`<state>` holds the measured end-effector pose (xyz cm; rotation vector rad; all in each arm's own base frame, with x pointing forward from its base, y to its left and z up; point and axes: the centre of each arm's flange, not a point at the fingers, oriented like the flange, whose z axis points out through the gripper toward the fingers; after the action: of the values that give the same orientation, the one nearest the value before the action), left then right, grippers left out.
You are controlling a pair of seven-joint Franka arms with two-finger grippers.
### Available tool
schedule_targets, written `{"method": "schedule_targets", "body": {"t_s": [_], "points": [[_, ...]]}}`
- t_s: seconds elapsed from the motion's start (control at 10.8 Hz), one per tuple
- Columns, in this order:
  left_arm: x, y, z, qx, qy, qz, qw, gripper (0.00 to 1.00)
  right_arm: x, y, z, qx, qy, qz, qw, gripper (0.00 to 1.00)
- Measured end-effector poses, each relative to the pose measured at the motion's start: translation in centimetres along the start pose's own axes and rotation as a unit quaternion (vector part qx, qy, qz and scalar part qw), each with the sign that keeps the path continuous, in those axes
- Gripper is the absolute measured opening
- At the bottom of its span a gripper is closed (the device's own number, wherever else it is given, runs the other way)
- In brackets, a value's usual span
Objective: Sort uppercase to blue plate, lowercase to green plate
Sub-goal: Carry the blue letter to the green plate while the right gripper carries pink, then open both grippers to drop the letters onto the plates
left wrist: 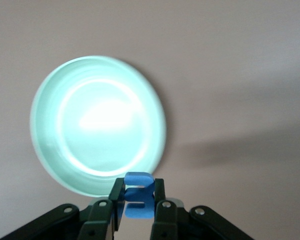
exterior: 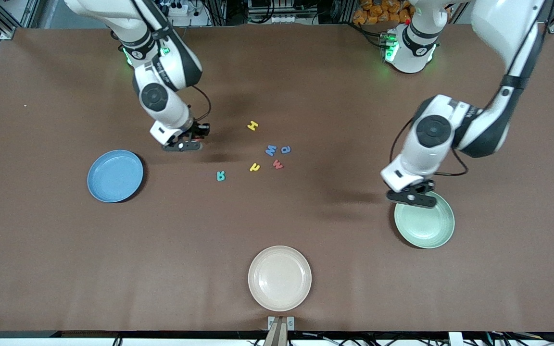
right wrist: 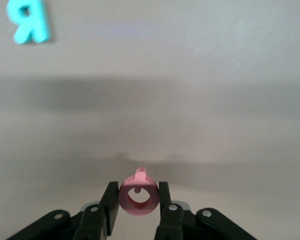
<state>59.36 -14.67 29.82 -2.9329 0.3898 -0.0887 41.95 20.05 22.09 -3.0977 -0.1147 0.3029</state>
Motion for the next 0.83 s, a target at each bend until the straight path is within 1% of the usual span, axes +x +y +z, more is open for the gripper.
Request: {"method": "schedule_targets", "body": {"t_s": [0.09,0.18,0.28,0.37,0.55,0.65,0.83], "points": [[-0.2,-2.8,1.1,-0.002,-0.009,-0.001,1.000,0.27,1.6,2.5,-1.3,0.004,-0.004,-0.017,1.000,0.37],[-0.4,-4.9,2.4,-0.006,-0.019,-0.007,1.000,0.27,3.0,4.7,-2.7,0.007,-0.002,-0.031,0.999,0.37],[-0.4,-6.3,3.8,-0.012,-0.028,-0.017,0.999,0.27,4.2,6.5,-4.0,0.002,0.006,-0.047,0.999,0.37],[-0.2,-7.2,5.1,-0.020,-0.034,-0.025,0.999,0.27,5.1,7.7,-5.0,-0.018,0.017,-0.064,0.998,0.37],[1.1,-7.8,7.1,-0.035,-0.037,-0.035,0.998,0.27,6.4,9.3,-6.7,-0.063,0.034,-0.094,0.993,0.37],[1.9,-8.0,7.7,-0.040,-0.035,-0.039,0.998,0.27,7.0,10.4,-7.3,-0.077,0.039,-0.107,0.991,0.37],[2.8,-8.1,8.2,-0.047,-0.032,-0.042,0.998,0.28,7.8,13.5,-7.7,-0.083,0.036,-0.130,0.987,0.37]]}}
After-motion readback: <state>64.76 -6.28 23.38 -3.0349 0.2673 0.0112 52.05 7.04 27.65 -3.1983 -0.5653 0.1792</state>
